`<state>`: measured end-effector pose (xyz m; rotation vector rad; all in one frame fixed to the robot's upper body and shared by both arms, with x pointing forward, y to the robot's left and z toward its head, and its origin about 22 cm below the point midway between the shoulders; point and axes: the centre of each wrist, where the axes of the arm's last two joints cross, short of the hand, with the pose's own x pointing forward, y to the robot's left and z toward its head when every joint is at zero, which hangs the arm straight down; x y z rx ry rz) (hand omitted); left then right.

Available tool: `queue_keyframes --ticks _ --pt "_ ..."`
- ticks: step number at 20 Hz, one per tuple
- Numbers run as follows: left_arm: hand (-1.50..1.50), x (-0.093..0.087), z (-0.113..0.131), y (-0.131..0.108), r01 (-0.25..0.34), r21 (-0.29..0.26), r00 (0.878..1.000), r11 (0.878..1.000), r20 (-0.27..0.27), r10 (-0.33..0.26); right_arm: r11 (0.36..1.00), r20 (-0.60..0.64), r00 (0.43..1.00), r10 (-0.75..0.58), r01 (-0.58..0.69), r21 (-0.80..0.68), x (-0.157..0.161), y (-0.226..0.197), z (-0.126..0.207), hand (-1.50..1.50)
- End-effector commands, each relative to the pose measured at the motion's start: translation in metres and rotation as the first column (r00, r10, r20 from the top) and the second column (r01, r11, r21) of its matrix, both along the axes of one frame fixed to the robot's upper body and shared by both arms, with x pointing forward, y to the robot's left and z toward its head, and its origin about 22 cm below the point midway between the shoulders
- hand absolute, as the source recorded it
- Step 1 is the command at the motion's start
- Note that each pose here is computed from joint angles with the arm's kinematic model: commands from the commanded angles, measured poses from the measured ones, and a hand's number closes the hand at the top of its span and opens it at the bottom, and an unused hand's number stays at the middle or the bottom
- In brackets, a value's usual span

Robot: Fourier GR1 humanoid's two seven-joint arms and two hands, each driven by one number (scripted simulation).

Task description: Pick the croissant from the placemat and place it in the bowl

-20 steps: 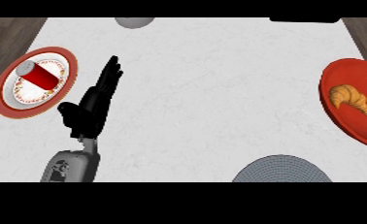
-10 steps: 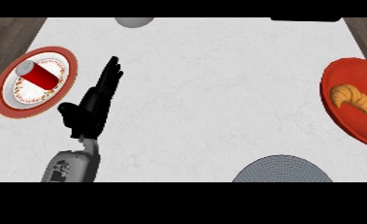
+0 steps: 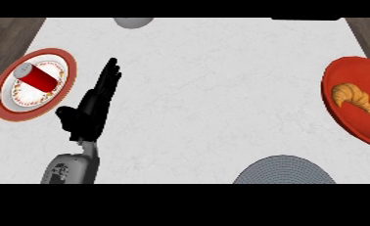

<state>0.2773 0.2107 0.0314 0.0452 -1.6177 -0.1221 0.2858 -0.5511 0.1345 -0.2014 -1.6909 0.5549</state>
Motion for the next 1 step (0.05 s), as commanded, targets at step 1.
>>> queue_keyframes --ticks 1 --pt "0.00 0.0007 0.0066 0.0002 0.001 0.011 1.000 1.000 -0.009 -0.001 0.957 0.055 0.976 0.211 -0.218 0.192 -0.0123 -0.0109 0.0023 -1.50"
